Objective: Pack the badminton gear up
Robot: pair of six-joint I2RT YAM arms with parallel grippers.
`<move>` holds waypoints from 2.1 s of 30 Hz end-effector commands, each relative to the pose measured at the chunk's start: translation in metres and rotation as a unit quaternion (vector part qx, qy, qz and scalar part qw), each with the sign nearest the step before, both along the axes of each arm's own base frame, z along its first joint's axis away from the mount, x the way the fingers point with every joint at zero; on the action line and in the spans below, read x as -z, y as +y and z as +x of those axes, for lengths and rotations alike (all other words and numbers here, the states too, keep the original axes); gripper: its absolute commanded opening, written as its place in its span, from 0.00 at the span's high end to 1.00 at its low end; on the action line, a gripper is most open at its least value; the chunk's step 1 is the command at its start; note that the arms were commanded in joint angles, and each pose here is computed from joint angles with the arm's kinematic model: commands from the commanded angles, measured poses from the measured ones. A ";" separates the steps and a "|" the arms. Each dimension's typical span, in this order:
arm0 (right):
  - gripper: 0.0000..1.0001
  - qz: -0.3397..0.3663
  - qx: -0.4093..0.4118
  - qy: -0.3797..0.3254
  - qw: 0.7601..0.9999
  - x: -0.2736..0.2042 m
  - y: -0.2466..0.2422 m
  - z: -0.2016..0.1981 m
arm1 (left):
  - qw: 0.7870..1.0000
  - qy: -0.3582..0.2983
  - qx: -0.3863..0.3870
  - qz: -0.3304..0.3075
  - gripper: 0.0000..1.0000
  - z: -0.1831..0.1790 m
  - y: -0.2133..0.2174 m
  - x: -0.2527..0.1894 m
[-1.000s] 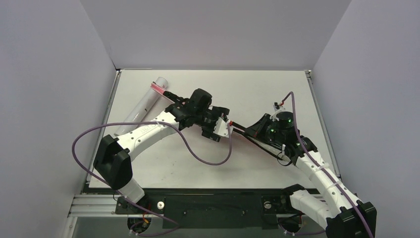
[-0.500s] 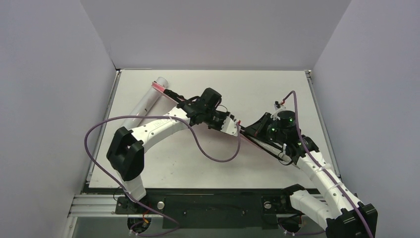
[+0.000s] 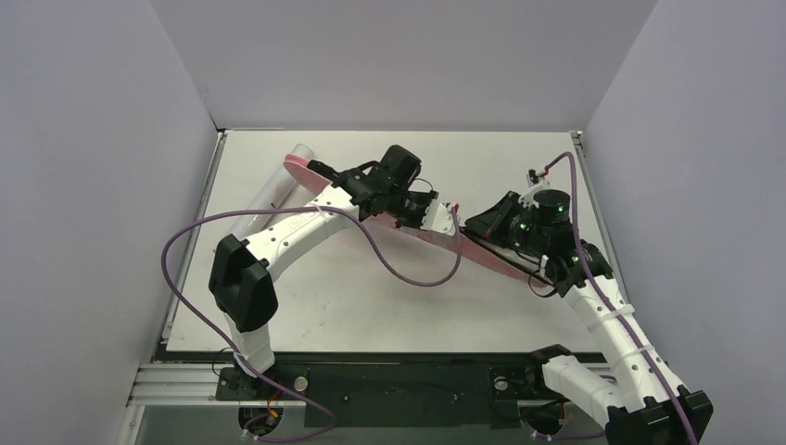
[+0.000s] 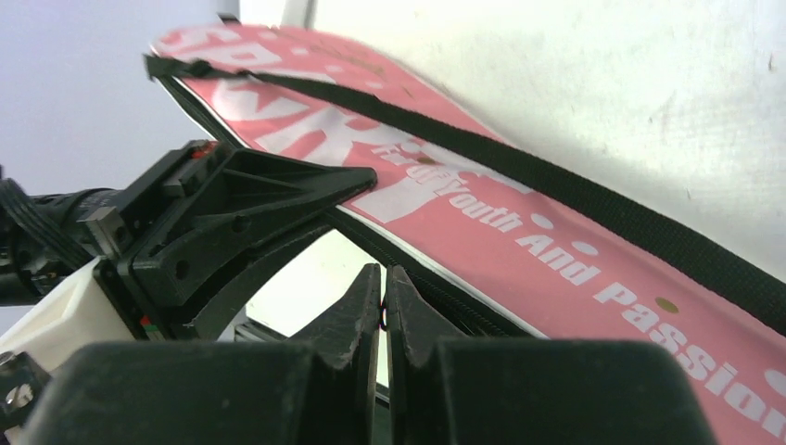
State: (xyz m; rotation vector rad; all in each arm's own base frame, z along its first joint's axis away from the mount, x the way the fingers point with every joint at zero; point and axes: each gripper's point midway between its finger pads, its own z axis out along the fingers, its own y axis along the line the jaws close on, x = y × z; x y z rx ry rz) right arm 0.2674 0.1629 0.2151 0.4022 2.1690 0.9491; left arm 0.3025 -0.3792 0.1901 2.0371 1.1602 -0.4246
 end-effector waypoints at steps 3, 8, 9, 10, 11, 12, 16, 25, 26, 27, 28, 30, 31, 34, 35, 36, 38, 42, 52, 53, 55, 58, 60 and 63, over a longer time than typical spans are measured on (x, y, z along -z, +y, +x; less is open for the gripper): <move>0.98 0.016 -0.008 -0.104 0.994 -0.095 0.000 0.023 | 0.995 0.031 -0.045 -0.081 1.00 0.015 -0.002 -0.079; 0.64 -0.006 -0.001 -0.119 0.993 -0.123 -0.011 0.028 | 0.995 0.048 -0.021 -0.091 1.00 0.006 0.012 -0.101; 0.61 -0.012 0.000 -0.123 0.992 -0.126 -0.014 0.028 | 0.994 0.052 -0.014 -0.096 1.00 0.003 0.013 -0.104; 0.55 -0.015 0.005 -0.126 0.992 -0.133 -0.018 0.029 | 0.994 0.060 -0.012 -0.094 1.00 -0.001 0.016 -0.105; 0.51 -0.020 0.008 -0.131 0.991 -0.137 -0.021 0.028 | 0.992 0.073 -0.011 -0.100 1.00 -0.005 0.017 -0.108; 0.50 -0.022 0.015 -0.138 0.990 -0.144 -0.025 0.028 | 0.991 0.084 -0.015 -0.103 1.00 -0.008 0.019 -0.110; 0.44 -0.040 0.043 -0.182 0.982 -0.176 -0.043 0.021 | 0.979 0.142 -0.037 -0.140 1.00 -0.012 0.018 -0.125; 0.65 -0.097 0.203 -0.250 0.942 -0.232 -0.116 -0.005 | 0.950 0.160 -0.122 -0.240 1.00 0.013 0.040 -0.164; 0.70 -0.106 0.225 -0.248 0.936 -0.233 -0.125 -0.005 | 0.948 0.160 -0.131 -0.244 1.00 0.017 0.044 -0.166; 0.81 -0.110 0.236 -0.246 0.934 -0.234 -0.130 -0.006 | 0.945 0.160 -0.137 -0.250 1.00 0.017 0.046 -0.168; 0.86 -0.115 0.247 -0.244 0.931 -0.235 -0.135 -0.006 | 0.944 0.163 -0.144 -0.250 1.00 0.018 0.050 -0.166; 0.98 -0.126 0.286 -0.240 0.919 -0.235 -0.150 -0.007 | 0.942 0.160 -0.151 -0.253 1.00 0.018 0.055 -0.167; 1.00 -0.129 0.301 -0.236 0.915 -0.234 -0.157 -0.007 | 0.942 0.155 -0.153 -0.257 1.00 0.017 0.059 -0.171; 1.00 -0.134 0.354 -0.223 0.898 -0.232 -0.180 -0.007 | 0.940 0.158 -0.163 -0.256 1.00 0.015 0.068 -0.166; 1.00 -0.136 0.372 -0.219 0.892 -0.231 -0.190 -0.006 | 0.939 0.153 -0.165 -0.260 1.00 0.015 0.072 -0.169; 1.00 -0.132 0.373 -0.213 0.893 -0.229 -0.191 -0.001 | 0.939 0.155 -0.168 -0.258 1.00 0.015 0.074 -0.166; 1.00 -0.127 0.378 -0.200 0.895 -0.222 -0.195 0.010 | 0.937 0.155 -0.171 -0.261 1.00 0.014 0.079 -0.167; 1.00 -0.063 0.369 -0.177 0.910 -0.204 -0.192 0.038 | 0.934 0.152 -0.177 -0.270 1.00 0.012 0.085 -0.170; 1.00 0.038 0.346 -0.189 0.918 -0.198 -0.182 0.057 | 0.932 0.148 -0.180 -0.278 1.00 0.012 0.086 -0.172; 1.00 0.039 0.346 -0.190 0.918 -0.198 -0.182 0.057 | 0.932 0.148 -0.179 -0.279 1.00 0.013 0.086 -0.172; 1.00 0.039 0.350 -0.192 0.916 -0.200 -0.185 0.057 | 0.932 0.146 -0.179 -0.281 1.00 0.013 0.086 -0.174; 1.00 0.040 0.352 -0.197 0.914 -0.204 -0.187 0.057 | 0.932 0.145 -0.180 -0.281 1.00 0.012 0.087 -0.173; 1.00 0.044 0.349 -0.198 0.915 -0.206 -0.186 0.059 | 0.932 0.144 -0.179 -0.281 1.00 0.012 0.087 -0.173; 1.00 0.044 0.350 -0.200 0.914 -0.207 -0.187 0.060 | 0.932 0.144 -0.180 -0.279 1.00 0.011 0.087 -0.172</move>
